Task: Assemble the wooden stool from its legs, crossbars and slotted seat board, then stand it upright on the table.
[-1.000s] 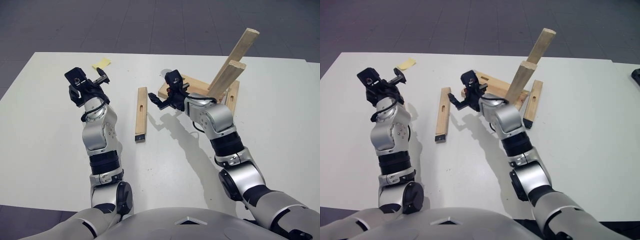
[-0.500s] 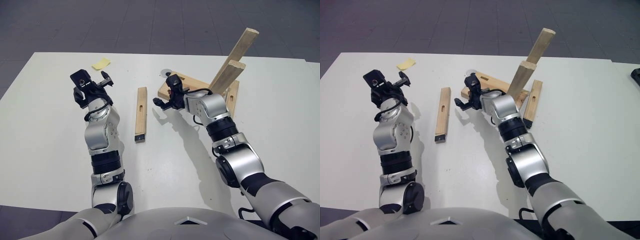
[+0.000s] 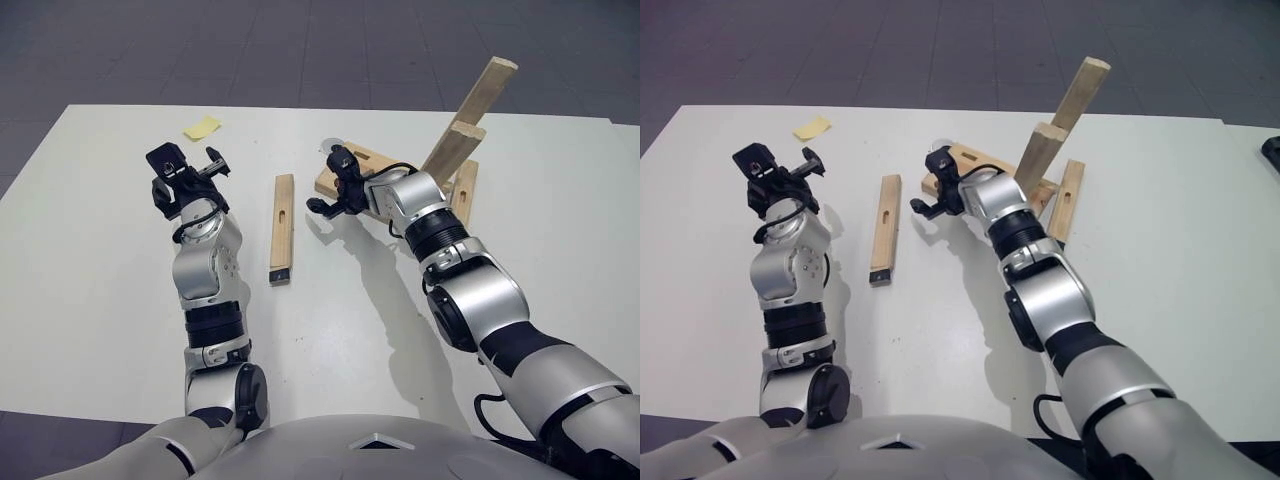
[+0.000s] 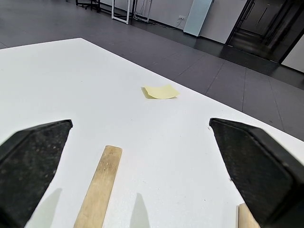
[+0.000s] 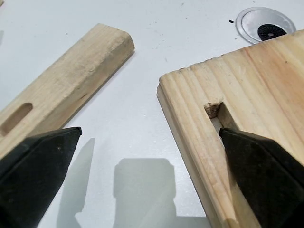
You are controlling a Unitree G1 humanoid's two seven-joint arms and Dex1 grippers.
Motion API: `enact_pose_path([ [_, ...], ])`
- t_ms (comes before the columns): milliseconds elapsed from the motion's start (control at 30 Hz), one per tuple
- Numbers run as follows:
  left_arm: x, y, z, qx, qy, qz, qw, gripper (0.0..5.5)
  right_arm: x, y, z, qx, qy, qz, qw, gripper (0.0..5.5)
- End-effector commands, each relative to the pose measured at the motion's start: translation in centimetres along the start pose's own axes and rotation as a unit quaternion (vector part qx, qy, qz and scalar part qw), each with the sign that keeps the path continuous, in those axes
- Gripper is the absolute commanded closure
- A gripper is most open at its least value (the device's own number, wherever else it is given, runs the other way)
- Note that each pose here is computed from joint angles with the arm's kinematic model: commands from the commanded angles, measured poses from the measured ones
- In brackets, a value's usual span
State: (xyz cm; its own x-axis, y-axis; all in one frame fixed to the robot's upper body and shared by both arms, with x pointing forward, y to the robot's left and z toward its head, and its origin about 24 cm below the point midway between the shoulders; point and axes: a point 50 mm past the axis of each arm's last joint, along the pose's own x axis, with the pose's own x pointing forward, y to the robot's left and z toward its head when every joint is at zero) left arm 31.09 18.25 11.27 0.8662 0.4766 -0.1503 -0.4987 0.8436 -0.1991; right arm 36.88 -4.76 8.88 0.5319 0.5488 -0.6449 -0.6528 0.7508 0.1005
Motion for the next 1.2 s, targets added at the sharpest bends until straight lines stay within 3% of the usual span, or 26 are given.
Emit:
enact_pose_path([
  [33, 0.0, 0.0, -0.5, 0.009, 0.011, 0.003, 1.0, 0.11, -0.2, 0.8, -0.8, 0.005, 0.035, 0.071, 0.997, 0.1],
  [267, -0.1, 0.1, -0.5, 0.011, 0.012, 0.004, 1.0, 0.11, -4.0, 1.6, -1.6, -0.111, 0.065, 0.178, 0.976, 0.1],
  [567, -0.2, 0.1, -0.5, 0.015, 0.01, 0.001, 1.0, 0.11, -10.0, 3.2, -4.8, -0.347, 0.153, 0.299, 0.875, 0.1],
  [667, -0.5, 0.2, -0.5, 0.018, 0.009, 0.002, 1.0, 0.11, -11.4, 2.7, -4.3, -0.395, 0.122, 0.262, 0.872, 0.1],
  [767, -0.6, 0.5, -0.6, 0.019, 0.009, 0.005, 1.0, 0.11, -12.0, 1.6, -2.5, -0.358, 0.034, 0.16, 0.919, 0.1],
  [833, -0.7, 0.6, -0.8, 0.018, 0.011, 0.008, 1.0, 0.11, -11.3, 0.6, -2.2, -0.273, -0.003, 0.098, 0.957, 0.1],
  [900, -0.8, 0.5, -1.0, 0.016, 0.013, 0.009, 1.0, 0.11, -10.3, 0.6, -2.6, -0.168, -0.034, 0.1, 0.98, 0.1],
  [1033, -0.7, 0.3, -1.1, 0.015, 0.016, 0.007, 1.0, 0.11, -7.9, 2.3, -3.6, -0.013, -0.045, 0.132, 0.99, 0.1],
  [1200, -0.7, 0.2, -1.2, 0.016, 0.018, 0.006, 1.0, 0.11, -6.5, 2.6, -4.0, 0.016, -0.042, 0.118, 0.992, 0.1],
])
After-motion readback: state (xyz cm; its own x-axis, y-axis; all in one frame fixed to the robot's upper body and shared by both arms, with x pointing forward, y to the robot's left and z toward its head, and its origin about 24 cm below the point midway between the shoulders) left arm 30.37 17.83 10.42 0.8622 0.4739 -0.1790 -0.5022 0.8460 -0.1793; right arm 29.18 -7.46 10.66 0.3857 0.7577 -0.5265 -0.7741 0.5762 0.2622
